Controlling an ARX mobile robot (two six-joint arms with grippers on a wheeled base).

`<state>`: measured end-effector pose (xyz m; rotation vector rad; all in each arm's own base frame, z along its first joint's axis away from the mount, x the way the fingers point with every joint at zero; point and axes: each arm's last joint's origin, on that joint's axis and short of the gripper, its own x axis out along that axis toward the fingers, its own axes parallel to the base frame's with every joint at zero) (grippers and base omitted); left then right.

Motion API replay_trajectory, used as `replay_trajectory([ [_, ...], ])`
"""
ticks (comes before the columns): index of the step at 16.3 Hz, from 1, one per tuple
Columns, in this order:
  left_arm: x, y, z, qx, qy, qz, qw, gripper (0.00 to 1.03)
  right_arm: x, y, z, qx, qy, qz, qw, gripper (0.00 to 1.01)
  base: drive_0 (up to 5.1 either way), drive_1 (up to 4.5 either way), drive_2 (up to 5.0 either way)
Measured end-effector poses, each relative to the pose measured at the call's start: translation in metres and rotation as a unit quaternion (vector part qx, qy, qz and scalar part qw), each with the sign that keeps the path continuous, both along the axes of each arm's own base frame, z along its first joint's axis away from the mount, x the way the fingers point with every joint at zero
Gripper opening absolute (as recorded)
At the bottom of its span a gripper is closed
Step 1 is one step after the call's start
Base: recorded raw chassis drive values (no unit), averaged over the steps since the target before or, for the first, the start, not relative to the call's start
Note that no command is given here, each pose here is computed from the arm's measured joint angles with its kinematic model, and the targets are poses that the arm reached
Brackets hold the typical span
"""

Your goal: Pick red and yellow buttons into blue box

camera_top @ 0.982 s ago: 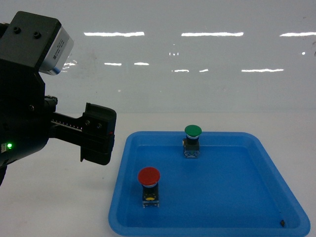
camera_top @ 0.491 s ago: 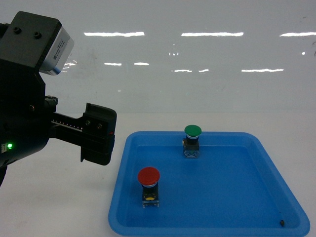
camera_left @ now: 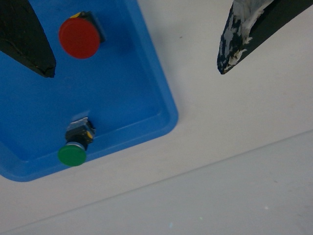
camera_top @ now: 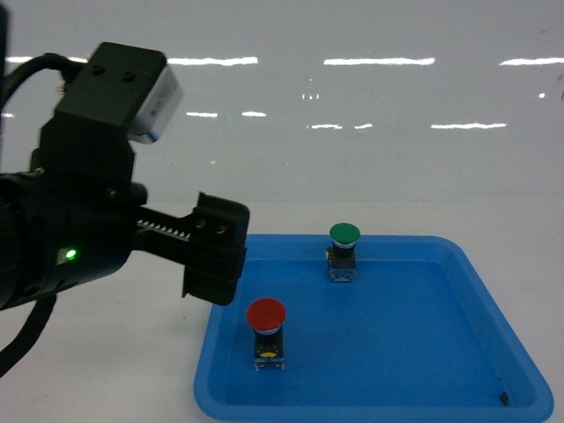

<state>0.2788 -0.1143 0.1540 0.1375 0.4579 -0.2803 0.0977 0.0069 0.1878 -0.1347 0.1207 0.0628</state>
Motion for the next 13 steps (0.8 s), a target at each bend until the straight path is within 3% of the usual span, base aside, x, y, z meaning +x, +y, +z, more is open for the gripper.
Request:
replay_trajectory([
  [4, 0.033, -0.033, -0.016, -0.019, 0.101, -0.017, 0.9945, 0.98, 0.0, 0.0, 0.0, 0.0, 0.0, 0.0, 1.0, 0.25, 0.0, 0.0, 0.0],
  [8, 0.042, -0.061, -0.041, -0.012, 0.159, -0.009, 0.9872, 0.98, 0.0, 0.0, 0.0, 0.0, 0.0, 0.0, 1.0, 0.25, 0.0, 0.0, 0.0],
  [10, 0.041, -0.066, -0.051, -0.002, 0.167, 0.004, 0.9859, 0.98, 0.0, 0.0, 0.0, 0.0, 0.0, 0.0, 1.0, 0.25, 0.0, 0.0, 0.0],
  [13, 0.042, -0.066, -0.067, -0.001, 0.19, 0.018, 0.9817, 0.98, 0.0, 0.0, 0.0, 0.0, 0.0, 0.0, 1.0, 0.25, 0.0, 0.0, 0.0],
])
